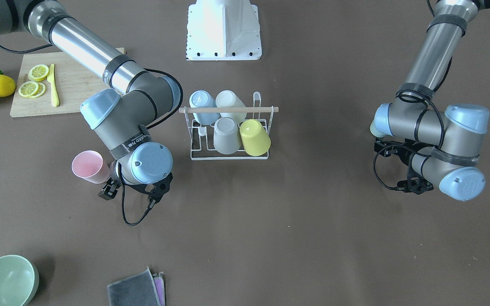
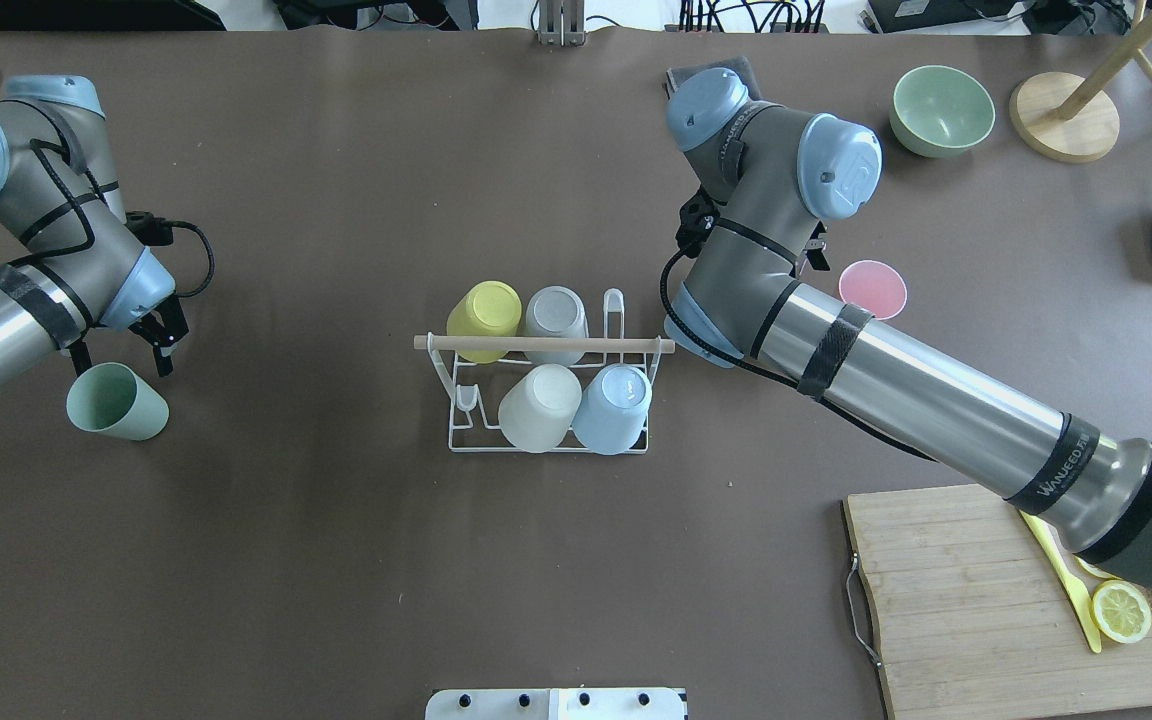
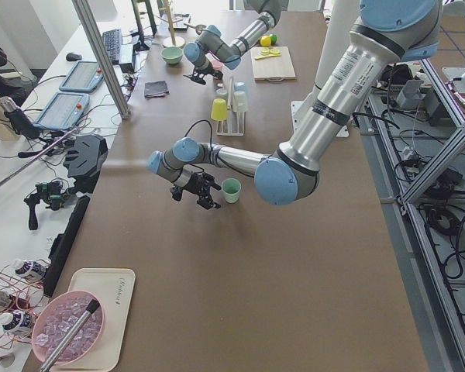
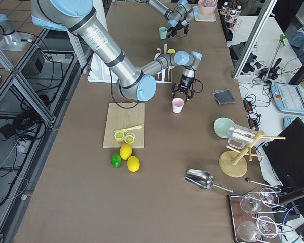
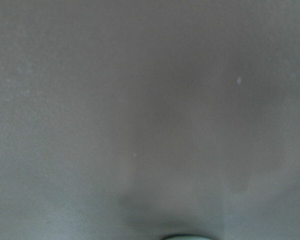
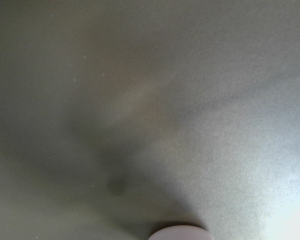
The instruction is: Place cup on cup holder
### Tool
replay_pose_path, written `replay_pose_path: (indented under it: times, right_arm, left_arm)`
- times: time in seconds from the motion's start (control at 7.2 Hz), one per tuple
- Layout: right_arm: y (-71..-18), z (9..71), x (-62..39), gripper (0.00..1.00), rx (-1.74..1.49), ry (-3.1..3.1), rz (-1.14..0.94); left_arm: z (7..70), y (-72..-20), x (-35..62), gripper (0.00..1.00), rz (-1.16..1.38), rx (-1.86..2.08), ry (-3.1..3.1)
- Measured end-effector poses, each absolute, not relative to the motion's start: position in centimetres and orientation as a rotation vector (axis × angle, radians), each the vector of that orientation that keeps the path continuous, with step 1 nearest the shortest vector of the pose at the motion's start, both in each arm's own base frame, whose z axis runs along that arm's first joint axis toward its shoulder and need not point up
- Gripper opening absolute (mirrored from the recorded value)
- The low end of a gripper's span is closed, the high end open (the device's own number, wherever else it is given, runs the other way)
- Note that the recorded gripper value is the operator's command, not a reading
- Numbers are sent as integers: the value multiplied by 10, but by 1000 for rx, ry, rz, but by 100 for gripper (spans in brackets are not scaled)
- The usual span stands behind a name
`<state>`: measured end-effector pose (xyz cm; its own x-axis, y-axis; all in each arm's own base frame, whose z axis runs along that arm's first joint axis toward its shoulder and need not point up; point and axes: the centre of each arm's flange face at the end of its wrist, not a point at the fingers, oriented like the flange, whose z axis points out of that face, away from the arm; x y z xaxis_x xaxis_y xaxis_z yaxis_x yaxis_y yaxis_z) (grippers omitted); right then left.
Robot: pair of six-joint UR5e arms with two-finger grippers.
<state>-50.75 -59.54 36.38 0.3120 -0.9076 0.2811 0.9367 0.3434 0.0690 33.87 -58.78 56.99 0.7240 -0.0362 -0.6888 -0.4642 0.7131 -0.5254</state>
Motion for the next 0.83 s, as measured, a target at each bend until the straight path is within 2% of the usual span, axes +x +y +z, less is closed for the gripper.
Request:
replay_pose_path:
  times: [0.83]
  right_arm:
    - [-574,380,-522,100,-153,-156,-1335]
  left_arm:
    - [570,-580,348,98,246,-795,759]
